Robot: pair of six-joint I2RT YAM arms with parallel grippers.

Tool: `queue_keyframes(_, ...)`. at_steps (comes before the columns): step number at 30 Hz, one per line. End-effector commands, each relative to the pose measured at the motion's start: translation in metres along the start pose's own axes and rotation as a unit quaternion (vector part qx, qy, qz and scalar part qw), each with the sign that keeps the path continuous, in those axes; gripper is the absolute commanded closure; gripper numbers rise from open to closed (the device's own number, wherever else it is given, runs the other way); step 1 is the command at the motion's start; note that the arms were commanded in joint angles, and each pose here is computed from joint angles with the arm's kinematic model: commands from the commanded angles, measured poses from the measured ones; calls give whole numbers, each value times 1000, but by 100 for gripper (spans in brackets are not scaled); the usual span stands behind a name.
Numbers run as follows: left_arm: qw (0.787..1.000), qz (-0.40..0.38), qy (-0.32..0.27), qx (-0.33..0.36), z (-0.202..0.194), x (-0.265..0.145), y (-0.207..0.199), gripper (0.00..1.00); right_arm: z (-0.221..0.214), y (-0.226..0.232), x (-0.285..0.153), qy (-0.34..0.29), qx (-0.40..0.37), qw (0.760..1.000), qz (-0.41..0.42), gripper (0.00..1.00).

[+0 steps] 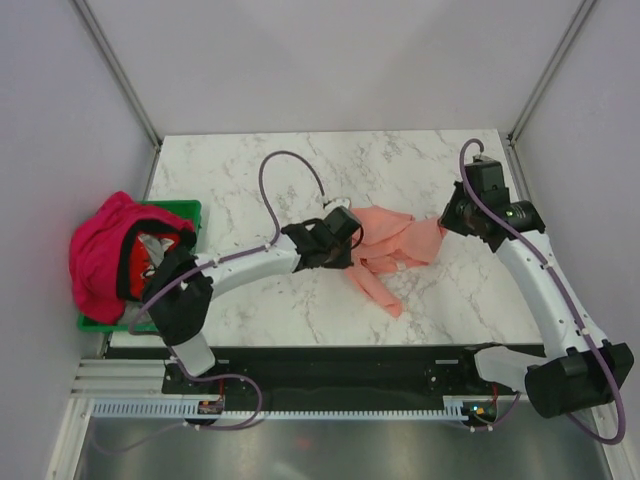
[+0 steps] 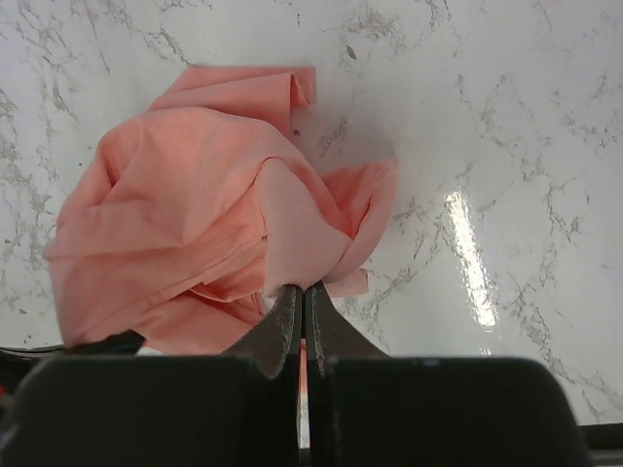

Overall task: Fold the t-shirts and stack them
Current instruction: Flatten the tshirt out

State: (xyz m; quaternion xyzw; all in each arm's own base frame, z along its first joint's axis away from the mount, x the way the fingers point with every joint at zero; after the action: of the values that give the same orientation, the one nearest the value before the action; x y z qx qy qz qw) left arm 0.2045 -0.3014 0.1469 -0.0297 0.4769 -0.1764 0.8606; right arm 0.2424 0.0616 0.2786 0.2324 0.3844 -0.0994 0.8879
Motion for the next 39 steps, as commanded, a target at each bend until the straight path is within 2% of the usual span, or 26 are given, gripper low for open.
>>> queue_keyframes(1,993,41,-110,27,69,-51,12,98,23,13,-25,-40,9,998,53,100)
queue_keyframes(4,984,60,-159,56,110,-111,23,98,43,17,-48,-72,21,995,59,100)
queue_keyframes(5,977,64,-185,80,131,-144,24,98,49,15,-56,-79,27,995,54,100)
queue_keyframes(7,968,79,-213,103,149,-179,28,98,71,21,-80,-119,41,990,64,100)
queue_keyframes(8,958,77,-252,114,170,-213,28,97,80,19,-89,-136,52,987,60,100)
queue_keyframes(9,957,104,-241,125,171,-224,36,97,93,21,-108,-162,59,983,68,100)
queue_keyframes(11,949,122,-263,128,188,-253,48,96,105,19,-121,-185,69,978,65,100)
queue_keyframes(14,942,160,-253,151,187,-261,67,89,117,21,-142,-211,82,971,79,100)
queue_keyframes(15,943,157,-242,166,185,-257,69,85,116,22,-143,-207,83,971,84,100)
queue_keyframes(16,943,168,-225,179,180,-252,73,75,113,21,-145,-205,85,971,87,100)
queue_keyframes(18,942,211,-175,195,168,-230,83,42,103,15,-132,-190,87,975,71,100)
queue_keyframes(19,941,230,-147,202,160,-223,88,22,99,10,-133,-193,89,975,65,100)
queue_keyframes(20,939,261,-126,184,150,-212,95,16,91,4,-122,-182,86,978,48,100)
queue_keyframes(23,951,261,-98,135,125,-190,101,8,76,-7,-110,-171,76,982,27,100)
queue_keyframes(24,957,245,-107,116,118,-195,104,8,73,-10,-109,-170,74,982,21,100)
queue_keyframes(27,974,201,-85,68,92,-165,106,9,62,-11,-94,-141,71,987,28,100)
queue_keyframes(32,980,191,-48,-7,41,-118,124,15,47,-14,-71,-113,70,990,39,100)
queue_keyframes(35,987,135,-63,-66,34,-106,137,20,36,-17,-56,-89,64,993,39,100)
queue_keyframes(36,986,119,-91,-78,41,-103,138,22,34,-17,-53,-86,64,993,40,100)
queue_keyframes(39,984,100,-116,-93,48,-91,147,27,28,-16,-44,-69,64,994,57,100)
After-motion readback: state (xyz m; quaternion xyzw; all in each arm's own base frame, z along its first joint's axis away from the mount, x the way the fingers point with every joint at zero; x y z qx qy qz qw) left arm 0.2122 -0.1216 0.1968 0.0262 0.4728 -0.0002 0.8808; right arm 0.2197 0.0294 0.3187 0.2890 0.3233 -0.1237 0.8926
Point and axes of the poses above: each gripper's point midway between its finger pads, its own x axis out along the fingers, its own y axis along the line the jaws close on, z = x × y, the point moved 9 cm from there along -x, back along the fingers, and after that the axes turned 6 degrees about x, right-handed, at the moved point
